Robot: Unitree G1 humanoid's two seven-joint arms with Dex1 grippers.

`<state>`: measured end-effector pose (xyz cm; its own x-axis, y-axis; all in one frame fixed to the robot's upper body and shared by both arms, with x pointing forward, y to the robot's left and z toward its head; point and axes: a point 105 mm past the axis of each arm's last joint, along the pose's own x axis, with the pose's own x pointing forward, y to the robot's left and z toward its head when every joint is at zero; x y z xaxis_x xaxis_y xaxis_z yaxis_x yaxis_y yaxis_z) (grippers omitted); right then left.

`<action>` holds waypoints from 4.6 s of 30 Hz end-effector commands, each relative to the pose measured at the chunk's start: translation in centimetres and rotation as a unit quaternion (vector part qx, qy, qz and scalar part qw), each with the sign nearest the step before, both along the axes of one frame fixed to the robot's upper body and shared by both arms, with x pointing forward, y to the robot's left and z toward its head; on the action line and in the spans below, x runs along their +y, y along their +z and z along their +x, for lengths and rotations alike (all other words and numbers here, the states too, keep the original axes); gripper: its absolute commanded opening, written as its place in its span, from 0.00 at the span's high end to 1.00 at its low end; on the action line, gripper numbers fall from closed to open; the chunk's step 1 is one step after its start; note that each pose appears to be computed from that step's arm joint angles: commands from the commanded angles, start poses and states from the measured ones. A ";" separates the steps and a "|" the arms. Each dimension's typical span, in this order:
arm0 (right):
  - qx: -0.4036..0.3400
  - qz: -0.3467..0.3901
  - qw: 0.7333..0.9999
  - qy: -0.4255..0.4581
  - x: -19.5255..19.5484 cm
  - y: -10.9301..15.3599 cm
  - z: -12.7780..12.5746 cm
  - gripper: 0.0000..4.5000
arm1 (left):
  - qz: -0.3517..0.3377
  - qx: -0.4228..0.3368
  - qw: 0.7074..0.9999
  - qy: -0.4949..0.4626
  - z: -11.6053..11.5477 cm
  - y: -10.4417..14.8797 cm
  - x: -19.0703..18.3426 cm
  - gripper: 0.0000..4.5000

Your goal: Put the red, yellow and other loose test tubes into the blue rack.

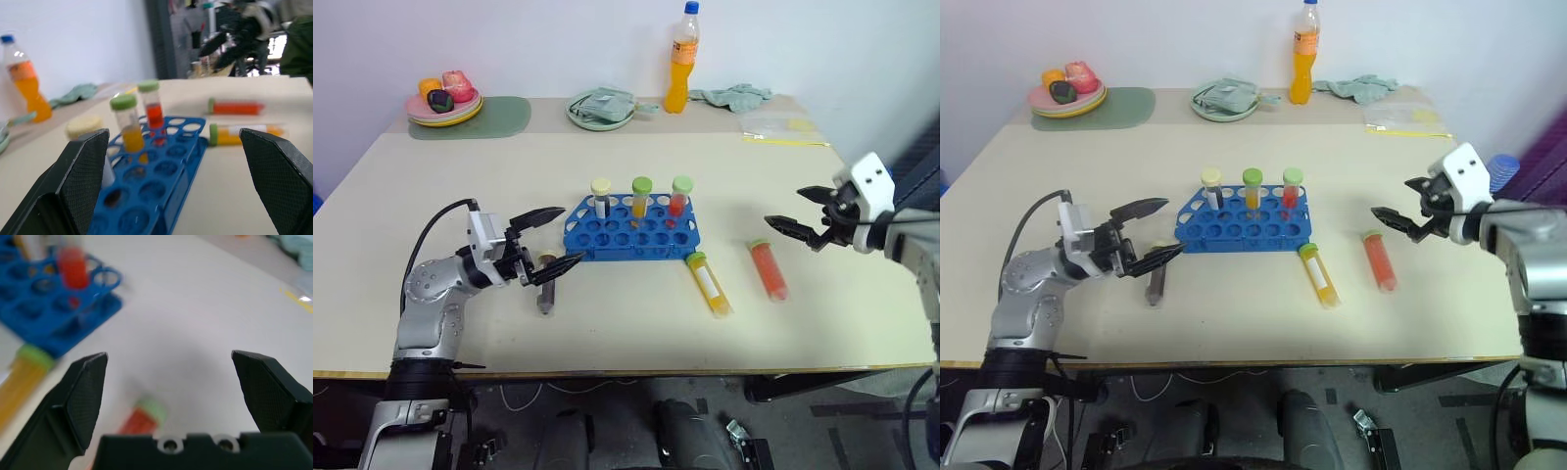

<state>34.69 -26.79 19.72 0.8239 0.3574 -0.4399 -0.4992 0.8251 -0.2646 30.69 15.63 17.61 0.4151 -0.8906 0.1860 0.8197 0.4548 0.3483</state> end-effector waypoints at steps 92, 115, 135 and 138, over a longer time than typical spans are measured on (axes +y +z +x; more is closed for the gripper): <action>-0.333 0.301 0.893 0.027 19.2 -3.3 -0.4 0.83 | 0.015 -0.006 0.999 0.035 -1.2 1.2 2.0 0.00; -0.356 0.288 0.889 -0.012 17.5 -5.4 0.5 0.83 | 0.031 0.000 0.999 0.031 -1.2 2.3 2.0 0.00; -0.348 0.278 0.895 -0.009 17.9 -6.3 0.4 0.83 | 0.037 -0.003 0.999 0.029 -1.6 2.6 2.2 0.00; -0.349 0.273 0.896 -0.014 17.2 -6.4 0.5 0.83 | 0.038 -0.001 0.999 0.025 -1.7 2.5 2.1 0.00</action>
